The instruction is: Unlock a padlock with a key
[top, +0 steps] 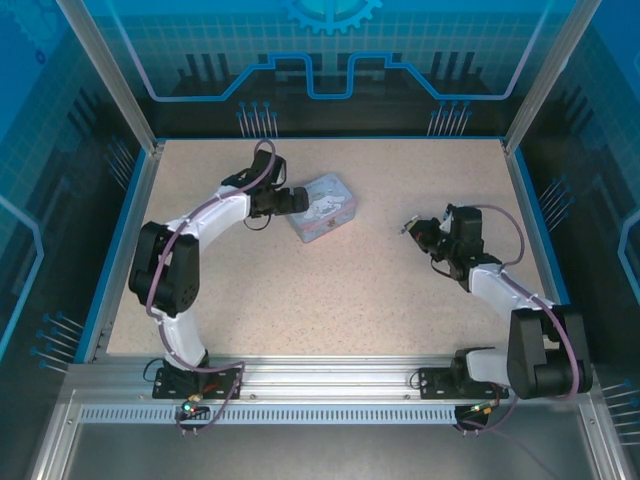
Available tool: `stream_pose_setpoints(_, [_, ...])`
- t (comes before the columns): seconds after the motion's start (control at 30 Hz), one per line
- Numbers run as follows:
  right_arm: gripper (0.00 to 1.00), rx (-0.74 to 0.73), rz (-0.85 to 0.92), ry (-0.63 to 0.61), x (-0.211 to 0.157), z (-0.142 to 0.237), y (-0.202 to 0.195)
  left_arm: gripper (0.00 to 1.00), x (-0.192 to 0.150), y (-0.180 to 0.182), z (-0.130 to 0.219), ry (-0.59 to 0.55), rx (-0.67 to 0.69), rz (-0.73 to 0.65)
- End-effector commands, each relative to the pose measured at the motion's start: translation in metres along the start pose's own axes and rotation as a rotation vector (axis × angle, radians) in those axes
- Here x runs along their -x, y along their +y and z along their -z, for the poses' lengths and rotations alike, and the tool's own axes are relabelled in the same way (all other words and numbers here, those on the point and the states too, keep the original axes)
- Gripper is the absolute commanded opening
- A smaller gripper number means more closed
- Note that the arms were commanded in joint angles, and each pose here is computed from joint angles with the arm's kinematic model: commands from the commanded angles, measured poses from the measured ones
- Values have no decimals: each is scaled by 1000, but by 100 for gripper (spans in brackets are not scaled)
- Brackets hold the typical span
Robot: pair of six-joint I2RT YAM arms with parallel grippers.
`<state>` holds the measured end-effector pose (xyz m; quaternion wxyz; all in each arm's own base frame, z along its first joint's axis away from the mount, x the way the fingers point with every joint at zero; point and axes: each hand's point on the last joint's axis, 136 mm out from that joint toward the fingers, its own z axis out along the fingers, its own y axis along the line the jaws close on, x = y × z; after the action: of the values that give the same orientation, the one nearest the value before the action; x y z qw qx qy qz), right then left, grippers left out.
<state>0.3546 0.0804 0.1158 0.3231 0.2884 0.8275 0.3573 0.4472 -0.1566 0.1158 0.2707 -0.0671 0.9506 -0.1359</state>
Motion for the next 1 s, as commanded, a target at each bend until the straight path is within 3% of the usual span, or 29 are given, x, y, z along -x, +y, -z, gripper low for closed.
stream_pose_setpoints(0.0, [0, -12, -2, 37, -7, 7, -14, 99, 27, -22, 26, -142, -128, 17])
stream_pose_setpoints(0.13, [0, -9, -17, 56, -10, 4, -21, 99, 33, -20, 40, -224, -133, 27])
stream_pose_setpoints(0.43, [0, -44, -60, 97, -16, -15, -38, 99, 37, -8, 51, -283, -83, 44])
stream_pose_setpoints(0.73, [6, -129, -85, 131, -25, -20, -67, 99, 36, -7, 50, -276, -80, 40])
stream_pose_setpoints(0.83, [14, -161, -108, 128, -26, -14, -76, 99, 35, -7, 49, -273, -81, 38])
stream_pose_setpoints(0.87, [21, -175, -115, 124, -26, -10, -80, 99, 36, -7, 49, -276, -82, 37])
stream_pose_setpoints(0.97, [58, -197, -128, 108, -25, 0, -83, 99, 36, -7, 49, -275, -83, 37])
